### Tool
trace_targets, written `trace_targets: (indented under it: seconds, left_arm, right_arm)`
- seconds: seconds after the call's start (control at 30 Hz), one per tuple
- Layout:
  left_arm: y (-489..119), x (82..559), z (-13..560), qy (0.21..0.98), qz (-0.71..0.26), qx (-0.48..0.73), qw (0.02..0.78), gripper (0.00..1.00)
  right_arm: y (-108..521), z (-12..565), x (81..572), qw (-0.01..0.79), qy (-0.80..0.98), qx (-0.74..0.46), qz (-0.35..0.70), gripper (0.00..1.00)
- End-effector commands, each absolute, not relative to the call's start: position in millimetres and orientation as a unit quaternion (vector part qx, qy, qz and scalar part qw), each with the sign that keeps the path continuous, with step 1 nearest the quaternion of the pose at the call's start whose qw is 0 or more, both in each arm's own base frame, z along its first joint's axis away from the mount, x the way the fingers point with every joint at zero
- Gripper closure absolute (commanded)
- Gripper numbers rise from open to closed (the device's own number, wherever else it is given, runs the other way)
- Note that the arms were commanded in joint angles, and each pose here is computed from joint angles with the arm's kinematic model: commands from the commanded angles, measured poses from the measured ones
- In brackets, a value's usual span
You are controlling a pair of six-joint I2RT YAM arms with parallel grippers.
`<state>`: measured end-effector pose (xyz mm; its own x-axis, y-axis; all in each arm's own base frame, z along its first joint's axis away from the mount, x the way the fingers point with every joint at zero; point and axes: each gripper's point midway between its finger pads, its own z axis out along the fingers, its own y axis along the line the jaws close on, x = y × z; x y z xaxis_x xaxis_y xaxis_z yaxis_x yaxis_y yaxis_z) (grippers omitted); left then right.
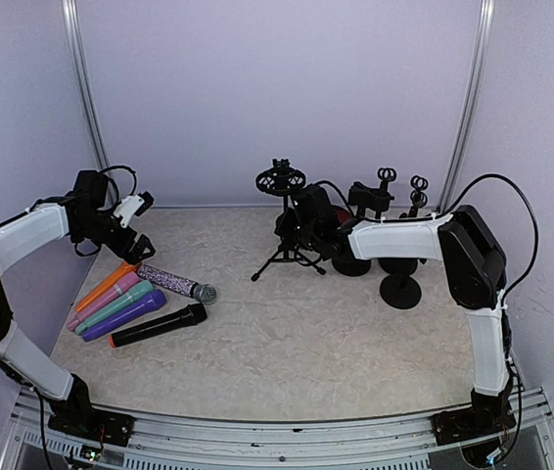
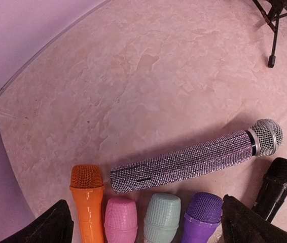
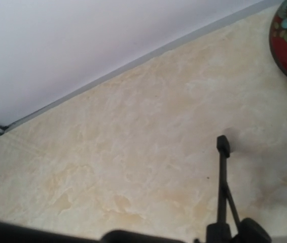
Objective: Remove the microphone from the stand
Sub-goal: Pick up the microphone stand from the center of the board.
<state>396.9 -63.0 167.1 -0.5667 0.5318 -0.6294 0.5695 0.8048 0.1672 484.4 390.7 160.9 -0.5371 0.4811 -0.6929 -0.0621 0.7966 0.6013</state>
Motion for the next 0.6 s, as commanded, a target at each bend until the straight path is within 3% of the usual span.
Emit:
trace_targets:
  seconds: [0.0, 0.3, 0.57]
  left_arm:
    - [-60.5, 393.1, 176.6, 0.881, -0.030, 0.308, 0.357, 0.01]
    - [-65.1, 392.1, 181.0, 0.879, -0.045, 0.309, 0.360, 0.03]
    - [-67.5, 390.5, 182.1, 0.879, -0.053, 0.309, 0.359, 0.04]
  right_arm:
    - [377.9, 138.9, 490.6, 0.452, 0.840, 0.140, 0.264, 0.67]
    - [370.0, 152.9, 473.9, 0.446, 0.836, 0.108, 0.301, 0.96]
    - [379.7, 160.9, 456.4, 0.430, 0.839, 0.028, 0.332, 1.00]
